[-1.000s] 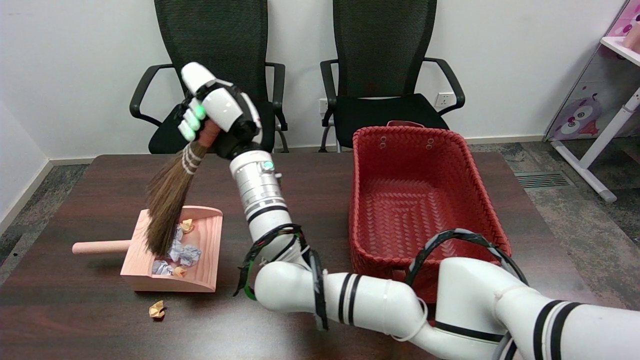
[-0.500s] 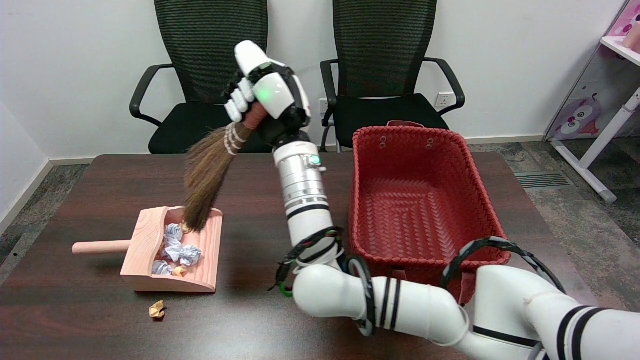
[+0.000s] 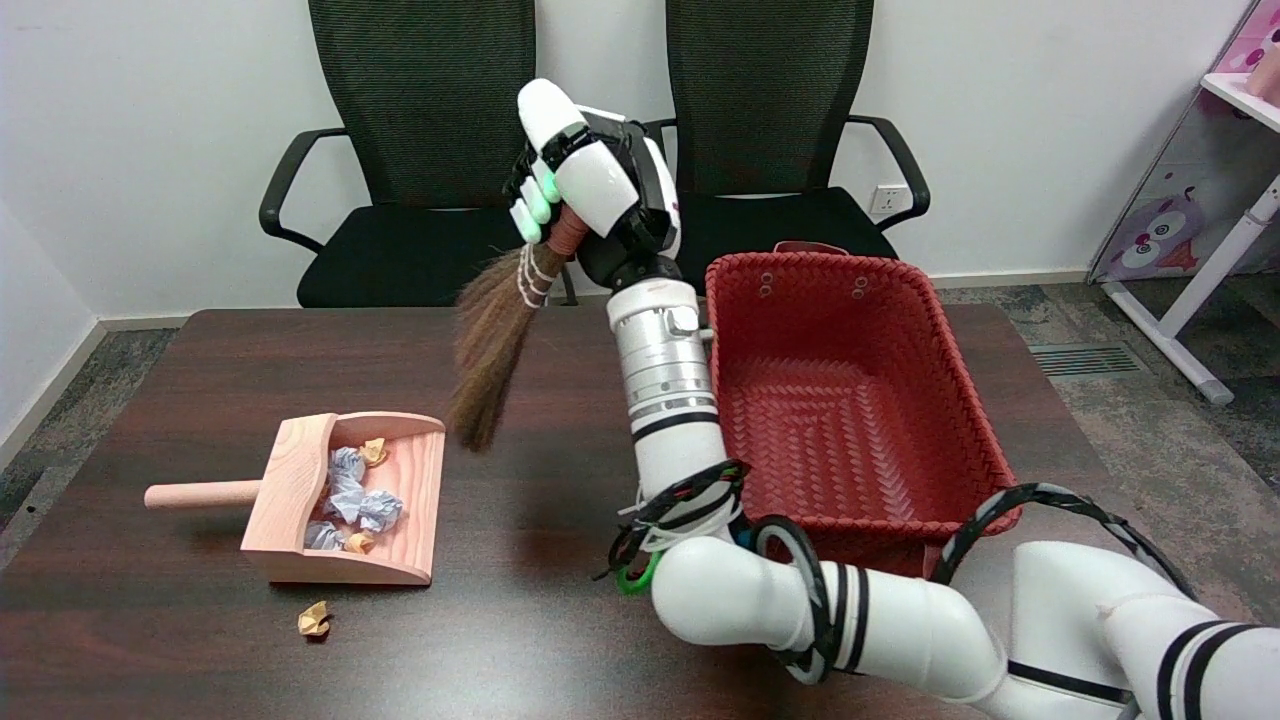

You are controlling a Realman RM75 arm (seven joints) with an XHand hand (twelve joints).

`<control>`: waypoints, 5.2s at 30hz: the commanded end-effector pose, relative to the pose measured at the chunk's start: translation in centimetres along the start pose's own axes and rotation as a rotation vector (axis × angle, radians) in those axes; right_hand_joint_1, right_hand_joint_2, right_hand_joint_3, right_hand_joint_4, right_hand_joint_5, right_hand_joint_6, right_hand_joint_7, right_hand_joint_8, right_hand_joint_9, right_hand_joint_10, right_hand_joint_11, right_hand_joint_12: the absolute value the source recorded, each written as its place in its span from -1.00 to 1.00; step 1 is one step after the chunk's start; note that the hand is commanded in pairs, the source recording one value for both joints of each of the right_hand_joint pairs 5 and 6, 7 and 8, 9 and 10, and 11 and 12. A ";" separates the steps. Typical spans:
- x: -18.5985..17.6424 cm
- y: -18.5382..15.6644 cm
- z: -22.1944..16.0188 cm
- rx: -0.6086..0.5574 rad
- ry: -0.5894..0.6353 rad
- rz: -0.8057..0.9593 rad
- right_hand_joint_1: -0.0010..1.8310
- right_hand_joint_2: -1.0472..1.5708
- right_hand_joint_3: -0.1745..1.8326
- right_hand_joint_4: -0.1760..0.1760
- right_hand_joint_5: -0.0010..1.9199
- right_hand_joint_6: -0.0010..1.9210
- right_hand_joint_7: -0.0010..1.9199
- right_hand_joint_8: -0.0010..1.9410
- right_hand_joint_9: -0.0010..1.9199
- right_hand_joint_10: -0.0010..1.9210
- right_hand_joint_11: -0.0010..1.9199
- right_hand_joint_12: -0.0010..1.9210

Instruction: Sweep the paper ball into the dustpan.

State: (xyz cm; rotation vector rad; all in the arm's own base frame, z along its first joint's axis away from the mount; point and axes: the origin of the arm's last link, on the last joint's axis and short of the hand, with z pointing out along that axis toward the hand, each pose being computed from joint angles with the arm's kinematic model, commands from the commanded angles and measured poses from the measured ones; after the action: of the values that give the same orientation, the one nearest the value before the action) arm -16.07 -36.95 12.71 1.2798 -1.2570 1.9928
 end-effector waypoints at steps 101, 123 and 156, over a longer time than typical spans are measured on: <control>-22.0 10.5 -11.5 -0.540 -0.261 -0.225 -0.04 1.00 0.60 1.00 1.00 1.00 1.00 0.98 1.00 1.00 1.00 1.00; -18.8 12.5 -10.3 -0.546 -0.193 -0.221 -0.05 1.00 0.45 1.00 1.00 1.00 1.00 0.98 1.00 1.00 1.00 1.00; -13.2 12.1 -12.4 -0.562 -0.100 -0.215 -0.02 1.00 0.30 1.00 1.00 1.00 1.00 0.98 1.00 1.00 1.00 1.00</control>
State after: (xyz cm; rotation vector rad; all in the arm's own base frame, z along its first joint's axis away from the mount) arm -23.10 -31.54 -8.90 1.2203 -1.5145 1.2935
